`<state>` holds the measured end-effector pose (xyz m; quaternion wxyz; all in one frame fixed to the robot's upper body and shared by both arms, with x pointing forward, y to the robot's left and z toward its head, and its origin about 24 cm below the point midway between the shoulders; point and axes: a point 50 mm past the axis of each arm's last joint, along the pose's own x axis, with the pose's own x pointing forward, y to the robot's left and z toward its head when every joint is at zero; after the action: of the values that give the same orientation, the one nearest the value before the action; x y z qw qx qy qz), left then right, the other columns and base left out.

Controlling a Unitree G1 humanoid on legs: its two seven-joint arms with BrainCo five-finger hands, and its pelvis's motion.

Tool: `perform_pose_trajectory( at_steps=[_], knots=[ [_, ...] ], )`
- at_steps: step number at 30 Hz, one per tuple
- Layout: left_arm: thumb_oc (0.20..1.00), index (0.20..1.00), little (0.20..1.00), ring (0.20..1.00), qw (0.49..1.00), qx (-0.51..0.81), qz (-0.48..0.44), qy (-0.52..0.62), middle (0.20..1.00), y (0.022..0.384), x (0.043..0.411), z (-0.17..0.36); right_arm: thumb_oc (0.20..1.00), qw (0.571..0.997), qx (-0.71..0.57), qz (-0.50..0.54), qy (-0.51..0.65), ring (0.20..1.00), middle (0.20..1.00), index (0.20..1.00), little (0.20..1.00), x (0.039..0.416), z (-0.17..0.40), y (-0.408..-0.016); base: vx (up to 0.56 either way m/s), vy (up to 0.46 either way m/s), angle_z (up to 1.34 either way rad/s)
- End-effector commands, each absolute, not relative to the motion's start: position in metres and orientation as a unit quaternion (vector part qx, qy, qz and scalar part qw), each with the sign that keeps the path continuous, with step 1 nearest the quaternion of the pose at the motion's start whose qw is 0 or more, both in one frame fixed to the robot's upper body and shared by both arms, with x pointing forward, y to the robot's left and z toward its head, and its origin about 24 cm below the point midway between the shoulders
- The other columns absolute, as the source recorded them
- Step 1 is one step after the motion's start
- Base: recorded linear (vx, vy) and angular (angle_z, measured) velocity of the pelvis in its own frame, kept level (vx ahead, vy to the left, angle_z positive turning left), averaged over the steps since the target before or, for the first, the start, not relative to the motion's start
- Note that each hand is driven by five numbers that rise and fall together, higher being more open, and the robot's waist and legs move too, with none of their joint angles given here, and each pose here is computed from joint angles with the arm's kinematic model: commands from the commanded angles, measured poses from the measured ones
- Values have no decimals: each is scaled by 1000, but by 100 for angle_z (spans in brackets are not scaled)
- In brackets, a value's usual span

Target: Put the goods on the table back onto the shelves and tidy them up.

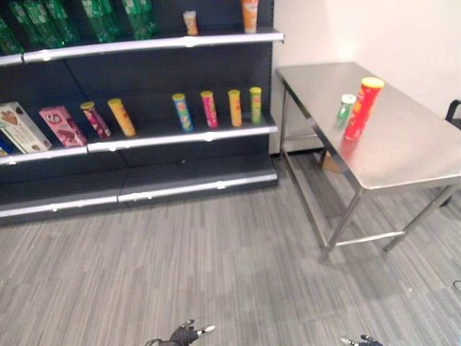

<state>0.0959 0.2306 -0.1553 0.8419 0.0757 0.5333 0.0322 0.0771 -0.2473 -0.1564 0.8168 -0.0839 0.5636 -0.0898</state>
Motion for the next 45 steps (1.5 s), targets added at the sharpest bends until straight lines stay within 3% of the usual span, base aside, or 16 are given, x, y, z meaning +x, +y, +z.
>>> perform_pose_trajectory(
  at_steps=[1, 45],
  knots=[
    [1000, 1000, 1000, 1000, 847, 86, 37, 523, 1000, 243, 107, -151, 1000, 831, -97, -86, 540, 1000, 1000, 1000, 1000, 98, -151, -252, 0, 0, 0],
    [1000, 1000, 1000, 1000, 833, 127, 14, 539, 1000, 237, 104, -155, 1000, 819, -110, -61, 559, 1000, 1000, 1000, 1000, 91, -156, -244, 1, -3, 0]
  ],
)
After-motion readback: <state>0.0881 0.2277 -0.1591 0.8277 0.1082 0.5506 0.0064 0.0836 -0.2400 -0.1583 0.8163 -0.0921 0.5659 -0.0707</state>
